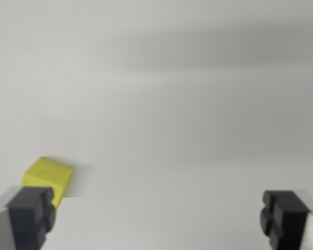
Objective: Pick yellow cube
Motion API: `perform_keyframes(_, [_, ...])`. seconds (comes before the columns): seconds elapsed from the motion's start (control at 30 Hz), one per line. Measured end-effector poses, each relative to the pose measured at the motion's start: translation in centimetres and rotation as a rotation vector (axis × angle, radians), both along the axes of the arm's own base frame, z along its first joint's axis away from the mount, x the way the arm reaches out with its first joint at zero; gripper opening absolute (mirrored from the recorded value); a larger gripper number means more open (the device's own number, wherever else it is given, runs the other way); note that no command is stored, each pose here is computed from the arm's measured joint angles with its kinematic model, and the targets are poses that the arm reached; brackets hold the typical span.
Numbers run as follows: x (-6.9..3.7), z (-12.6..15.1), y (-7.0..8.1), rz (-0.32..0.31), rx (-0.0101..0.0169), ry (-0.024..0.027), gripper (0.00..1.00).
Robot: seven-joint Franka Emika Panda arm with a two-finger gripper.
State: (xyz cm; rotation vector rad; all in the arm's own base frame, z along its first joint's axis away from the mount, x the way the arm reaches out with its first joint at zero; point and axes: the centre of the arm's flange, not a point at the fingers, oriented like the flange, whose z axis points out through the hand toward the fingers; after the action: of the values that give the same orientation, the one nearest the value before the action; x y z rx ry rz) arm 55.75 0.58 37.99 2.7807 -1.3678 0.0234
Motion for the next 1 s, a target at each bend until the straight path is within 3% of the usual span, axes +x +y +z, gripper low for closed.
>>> perform_keyframes(1.0, [-4.2, -7.5, 5.6, -0.135, 0.0141, -0.0055, 1.0])
